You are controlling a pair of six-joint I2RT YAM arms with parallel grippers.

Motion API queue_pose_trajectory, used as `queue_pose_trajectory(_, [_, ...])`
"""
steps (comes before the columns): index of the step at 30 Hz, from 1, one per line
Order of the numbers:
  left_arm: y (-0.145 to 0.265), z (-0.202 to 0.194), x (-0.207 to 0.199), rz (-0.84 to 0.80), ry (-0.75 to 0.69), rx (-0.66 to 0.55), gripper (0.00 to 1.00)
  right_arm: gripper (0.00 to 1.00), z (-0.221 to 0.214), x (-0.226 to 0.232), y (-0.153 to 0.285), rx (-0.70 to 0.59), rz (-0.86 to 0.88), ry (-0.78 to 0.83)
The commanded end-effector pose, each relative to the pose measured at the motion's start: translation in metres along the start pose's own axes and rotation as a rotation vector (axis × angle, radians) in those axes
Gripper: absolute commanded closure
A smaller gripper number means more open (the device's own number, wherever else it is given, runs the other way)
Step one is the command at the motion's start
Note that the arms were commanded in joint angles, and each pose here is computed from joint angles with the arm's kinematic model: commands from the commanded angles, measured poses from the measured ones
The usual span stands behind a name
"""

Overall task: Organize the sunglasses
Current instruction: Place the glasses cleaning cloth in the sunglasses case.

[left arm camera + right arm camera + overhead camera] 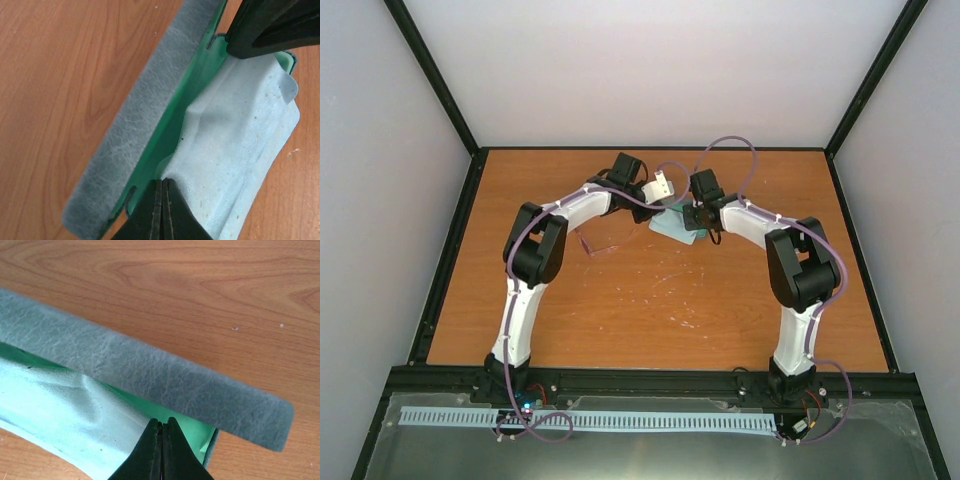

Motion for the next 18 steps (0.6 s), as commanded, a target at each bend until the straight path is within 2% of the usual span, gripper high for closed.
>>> queue_pose_trajectory(1, [-0.003,0.007,0.008,0.004,-0.029,-0.020,0.99,0.97,0.011,-0.005,-0.006,-0.041,-0.016,-0.012])
queue_pose_trajectory(18, [-0.016,-0.001,0.011,-0.003,-0.026,-0.016,0.99,0.97,0.019,-0.010,-0.028,-0.039,-0.032,-0.017])
Point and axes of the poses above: each gripper's point midway between its finger pads, its own y axis back along the fingers, its own x axis along the line the jaws close on, z = x × y, the point moved 10 cm from there along y, back along the fingers, and after that the axes turned 1 degree about -y, right-handed, at the moved point
